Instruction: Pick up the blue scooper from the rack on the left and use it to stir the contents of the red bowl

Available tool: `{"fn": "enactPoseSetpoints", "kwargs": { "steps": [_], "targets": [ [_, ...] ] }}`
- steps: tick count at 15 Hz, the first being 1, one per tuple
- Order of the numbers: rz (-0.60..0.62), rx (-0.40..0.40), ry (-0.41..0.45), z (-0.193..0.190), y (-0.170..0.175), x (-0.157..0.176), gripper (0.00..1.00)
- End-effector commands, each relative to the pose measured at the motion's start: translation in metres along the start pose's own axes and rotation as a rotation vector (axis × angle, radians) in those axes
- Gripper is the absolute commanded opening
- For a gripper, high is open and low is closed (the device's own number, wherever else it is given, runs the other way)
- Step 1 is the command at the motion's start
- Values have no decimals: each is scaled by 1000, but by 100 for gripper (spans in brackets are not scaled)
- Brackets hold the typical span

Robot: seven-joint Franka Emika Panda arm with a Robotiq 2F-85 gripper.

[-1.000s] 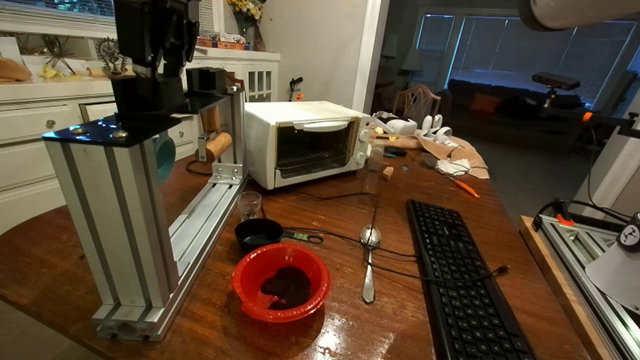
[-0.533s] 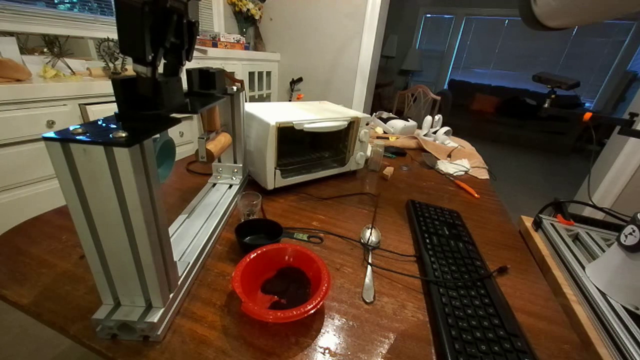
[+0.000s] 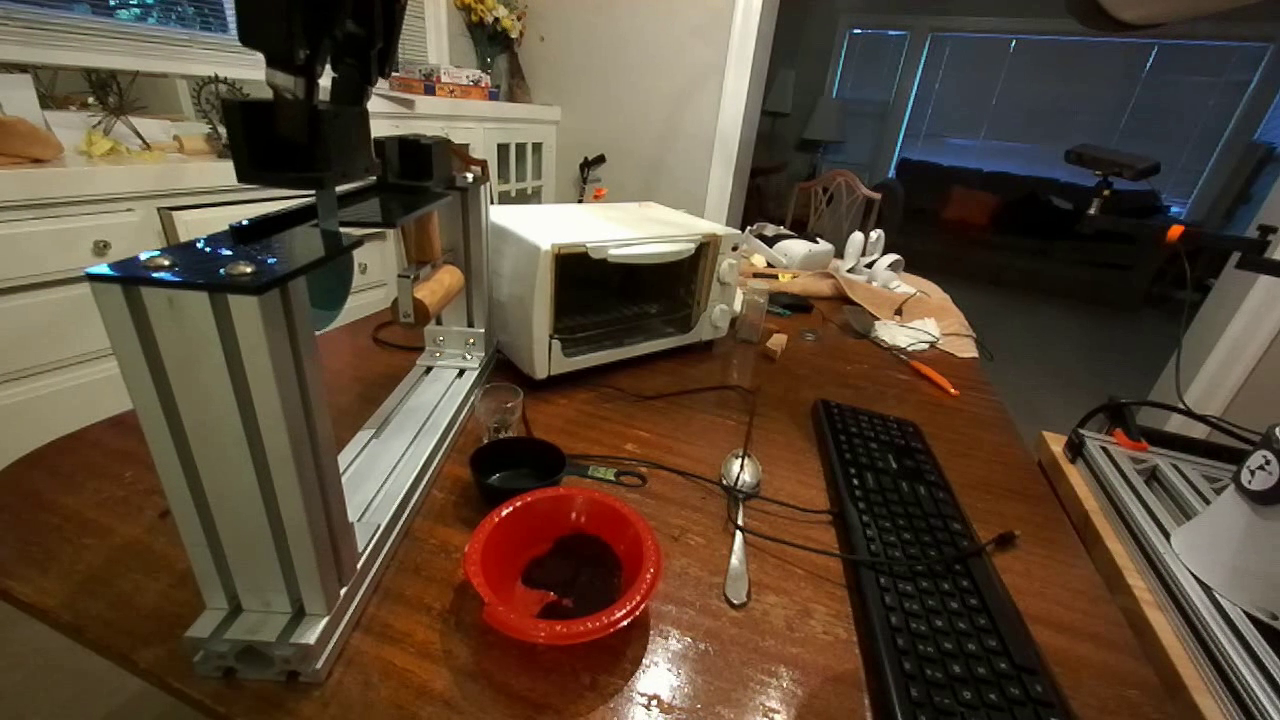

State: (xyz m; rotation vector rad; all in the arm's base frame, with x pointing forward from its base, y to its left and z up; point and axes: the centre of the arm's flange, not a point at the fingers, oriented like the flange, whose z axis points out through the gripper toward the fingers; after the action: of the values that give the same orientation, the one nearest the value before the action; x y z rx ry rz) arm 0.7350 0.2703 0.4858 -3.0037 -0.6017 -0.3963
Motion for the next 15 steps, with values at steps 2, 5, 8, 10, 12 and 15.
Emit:
{"fn": "enactPoseSetpoints", "kwargs": {
  "steps": [2, 5, 8, 10, 12, 15],
  "targets": [
    [49, 47, -60, -7, 1, -45, 35],
    [55, 68, -84, -7, 1, -53, 35],
    [57, 64, -99, -9, 3, -70, 35],
    [57, 61, -99, -13, 3, -85, 35],
    [52, 64, -79, -18, 2, -99, 35],
    [62, 84, -14, -17, 0, -120, 35]
  ]
}}
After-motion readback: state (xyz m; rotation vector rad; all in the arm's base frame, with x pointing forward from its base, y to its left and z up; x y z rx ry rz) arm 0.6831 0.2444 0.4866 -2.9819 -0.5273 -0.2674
